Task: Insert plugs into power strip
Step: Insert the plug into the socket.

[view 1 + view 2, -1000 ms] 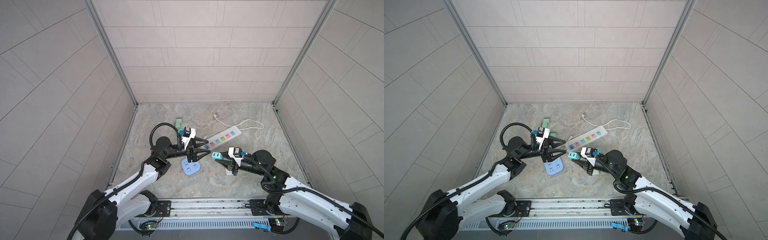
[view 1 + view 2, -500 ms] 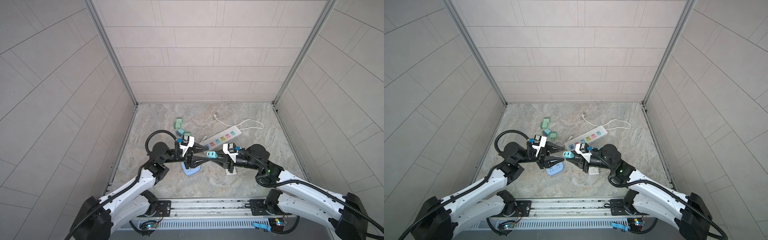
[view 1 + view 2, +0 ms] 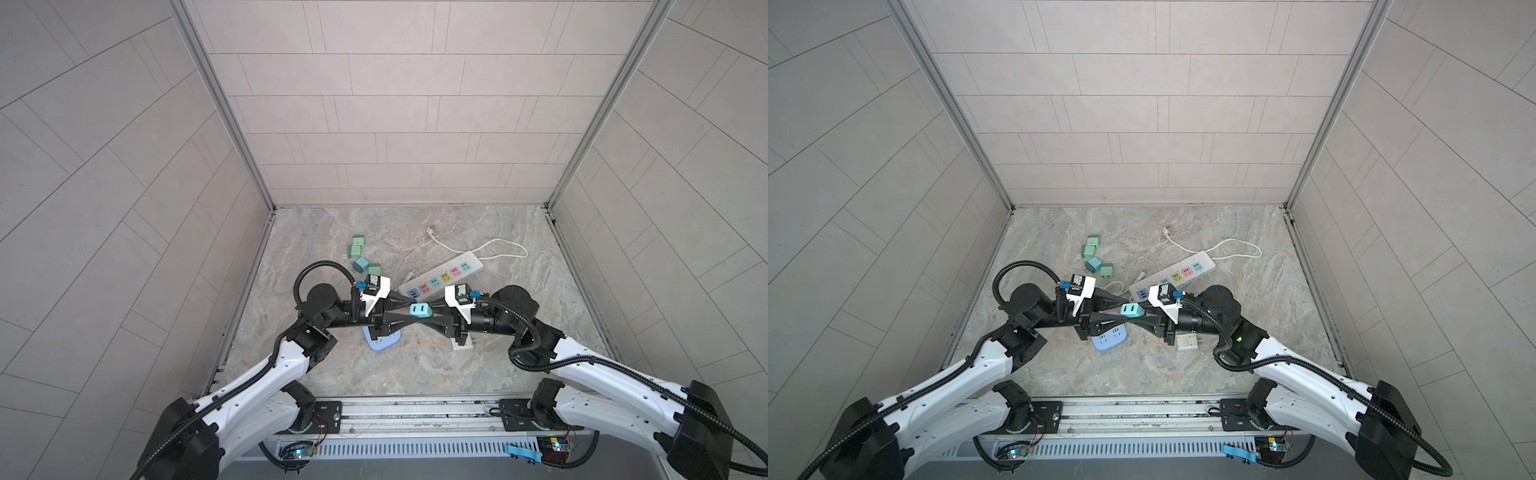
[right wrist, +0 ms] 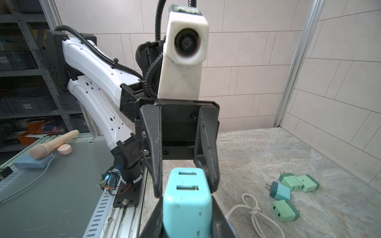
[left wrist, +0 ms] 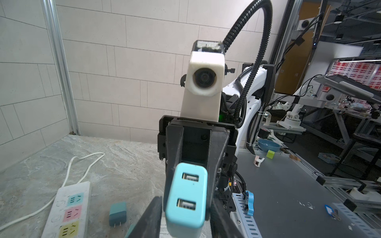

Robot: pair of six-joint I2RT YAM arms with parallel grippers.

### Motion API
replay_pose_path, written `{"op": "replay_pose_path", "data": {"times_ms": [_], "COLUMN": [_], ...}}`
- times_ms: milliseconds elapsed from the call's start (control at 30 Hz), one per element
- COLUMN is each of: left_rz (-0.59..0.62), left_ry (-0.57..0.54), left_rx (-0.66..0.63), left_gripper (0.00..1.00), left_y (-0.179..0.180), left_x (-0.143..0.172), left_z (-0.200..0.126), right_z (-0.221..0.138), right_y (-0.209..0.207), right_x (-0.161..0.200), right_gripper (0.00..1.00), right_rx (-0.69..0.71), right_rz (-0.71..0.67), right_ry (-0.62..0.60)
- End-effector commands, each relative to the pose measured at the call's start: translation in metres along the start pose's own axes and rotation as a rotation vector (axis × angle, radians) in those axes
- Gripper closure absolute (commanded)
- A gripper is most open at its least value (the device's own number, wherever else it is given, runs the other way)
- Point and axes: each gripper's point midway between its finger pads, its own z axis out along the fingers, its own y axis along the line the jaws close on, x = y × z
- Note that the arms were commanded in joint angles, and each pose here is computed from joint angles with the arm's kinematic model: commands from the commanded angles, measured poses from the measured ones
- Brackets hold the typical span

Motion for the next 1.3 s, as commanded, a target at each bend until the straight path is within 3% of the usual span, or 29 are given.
{"op": "replay_pose_path", "data": {"times_ms": [0, 367, 400, 500, 533, 633, 733, 933, 1000, 1100, 1267], "left_rz": [0.045, 0.043, 0.04, 0.037, 0.035, 0.027, 0.02, 0.014, 0.01, -0.009, -0.001], "left_ry": [-0.01, -0.012, -0.013, -0.019, -0.022, -0.002, 0.042, 0.083, 0.096, 0.103, 0.114], "left_rx": [0.013, 0.046, 0.049, 0.032, 0.018, -0.056, -0.138, -0.291, -0.367, -0.378, -0.428], "left_gripper": [0.64, 0.81, 0.83, 0.85, 0.87, 0.89, 0.92, 0.95, 0.94, 0.95, 1.0], "left_y": [-0.005, -0.01, -0.01, -0.006, -0.004, 0.009, 0.024, 0.055, 0.074, 0.091, 0.121], "left_x": [-0.007, -0.007, -0.007, -0.008, -0.009, -0.005, 0.004, 0.022, 0.033, 0.048, 0.07], "left_z": [0.0, 0.001, 0.001, 0.002, 0.002, 0.001, 0.0, -0.003, -0.004, 0.006, 0.019], "right_z": [-0.002, 0.001, 0.001, 0.001, 0.0, -0.006, -0.02, -0.056, -0.07, -0.09, -0.125], "right_y": [0.007, 0.005, 0.005, -0.002, -0.005, -0.013, -0.024, -0.041, -0.053, -0.071, -0.107], "right_x": [-0.023, -0.03, -0.031, -0.029, -0.029, -0.021, -0.013, -0.011, -0.011, -0.005, 0.013], "right_gripper": [1.0, 1.0, 0.94, 0.63, 0.42, 0.21, 0.13, 0.0, 0.0, 0.0, 0.02], "right_rx": [-0.026, -0.029, -0.028, 0.012, 0.034, 0.105, 0.208, 0.397, 0.502, 0.653, 0.949], "right_rz": [-0.053, -0.041, -0.036, -0.021, -0.019, -0.031, -0.041, -0.04, -0.017, 0.042, 0.233], "right_ry": [-0.06, -0.076, -0.078, -0.063, -0.059, -0.019, -0.003, -0.052, -0.067, -0.081, -0.048]}}
